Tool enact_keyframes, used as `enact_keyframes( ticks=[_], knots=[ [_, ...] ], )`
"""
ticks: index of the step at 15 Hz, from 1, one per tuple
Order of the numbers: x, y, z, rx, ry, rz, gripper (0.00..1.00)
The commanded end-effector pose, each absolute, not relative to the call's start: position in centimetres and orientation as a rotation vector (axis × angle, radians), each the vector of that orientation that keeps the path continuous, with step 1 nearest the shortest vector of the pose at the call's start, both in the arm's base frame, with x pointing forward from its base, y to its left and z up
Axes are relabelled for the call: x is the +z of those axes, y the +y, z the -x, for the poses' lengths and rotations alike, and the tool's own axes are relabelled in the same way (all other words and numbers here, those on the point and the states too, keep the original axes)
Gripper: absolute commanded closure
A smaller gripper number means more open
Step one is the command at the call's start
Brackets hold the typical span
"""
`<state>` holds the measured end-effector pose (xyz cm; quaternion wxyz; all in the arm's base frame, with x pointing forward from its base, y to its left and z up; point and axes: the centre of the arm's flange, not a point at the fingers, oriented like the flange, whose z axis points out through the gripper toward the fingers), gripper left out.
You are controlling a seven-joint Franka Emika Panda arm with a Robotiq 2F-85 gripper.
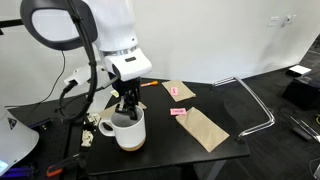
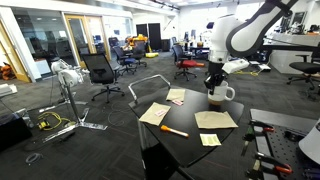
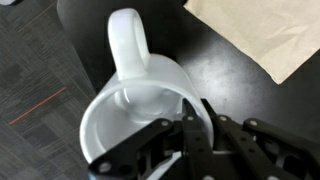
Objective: Move the mug to the left
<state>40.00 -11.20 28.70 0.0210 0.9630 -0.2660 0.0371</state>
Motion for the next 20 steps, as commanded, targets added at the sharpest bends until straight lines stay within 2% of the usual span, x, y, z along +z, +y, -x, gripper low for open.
enact_keyframes(
  ticks=[1, 10, 20],
  knots=[
    [32.4, -11.1, -41.3, 0.219, -0.808, -2.980, 0.98],
    [37.1, -5.7, -46.5, 0.381, -0.553, -3.089, 0.98],
    [38.3, 3.0, -50.4, 0.400, -0.185, -3.247, 0.98]
  ],
)
